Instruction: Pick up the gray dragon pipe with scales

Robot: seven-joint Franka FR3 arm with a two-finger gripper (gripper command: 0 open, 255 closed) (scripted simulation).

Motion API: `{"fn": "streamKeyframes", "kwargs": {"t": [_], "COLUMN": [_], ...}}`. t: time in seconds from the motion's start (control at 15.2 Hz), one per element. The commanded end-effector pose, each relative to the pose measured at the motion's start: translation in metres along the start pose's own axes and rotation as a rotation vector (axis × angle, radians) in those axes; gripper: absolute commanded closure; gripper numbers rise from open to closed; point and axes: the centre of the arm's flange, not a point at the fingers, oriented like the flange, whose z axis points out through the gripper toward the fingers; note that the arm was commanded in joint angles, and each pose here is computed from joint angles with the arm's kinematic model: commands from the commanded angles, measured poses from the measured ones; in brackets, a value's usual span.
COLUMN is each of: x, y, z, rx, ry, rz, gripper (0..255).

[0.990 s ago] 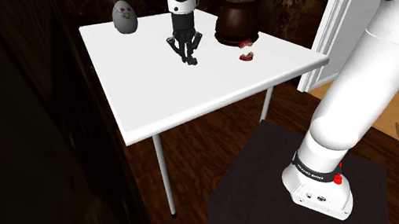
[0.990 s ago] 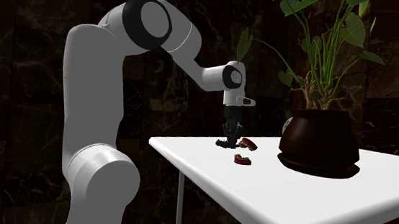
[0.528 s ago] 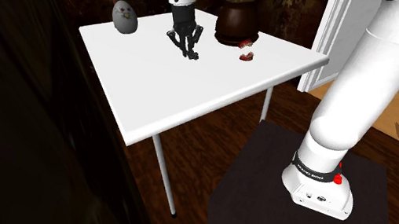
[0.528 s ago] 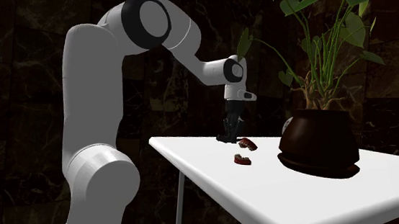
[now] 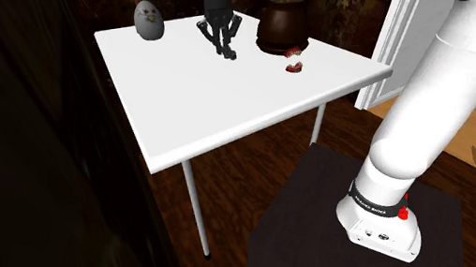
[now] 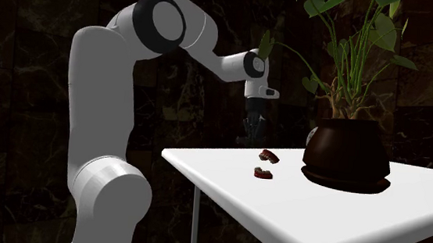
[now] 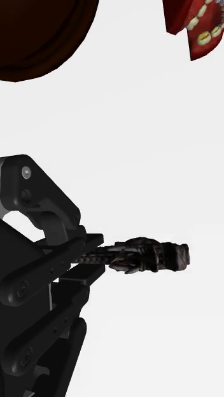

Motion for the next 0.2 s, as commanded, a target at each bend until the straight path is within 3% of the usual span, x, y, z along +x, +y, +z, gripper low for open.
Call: {"fn": "streamKeyframes", "kwargs": {"t": [0.0,0.13], "x": [-0.0005,-0.0005], "y": [0.0006,0.0006], "z": [-0.0104,-0.0112], "rx": [0.000,0.000], "ry": [0.000,0.000], "rz": [0.000,0.000], "gripper": [255,255]}}
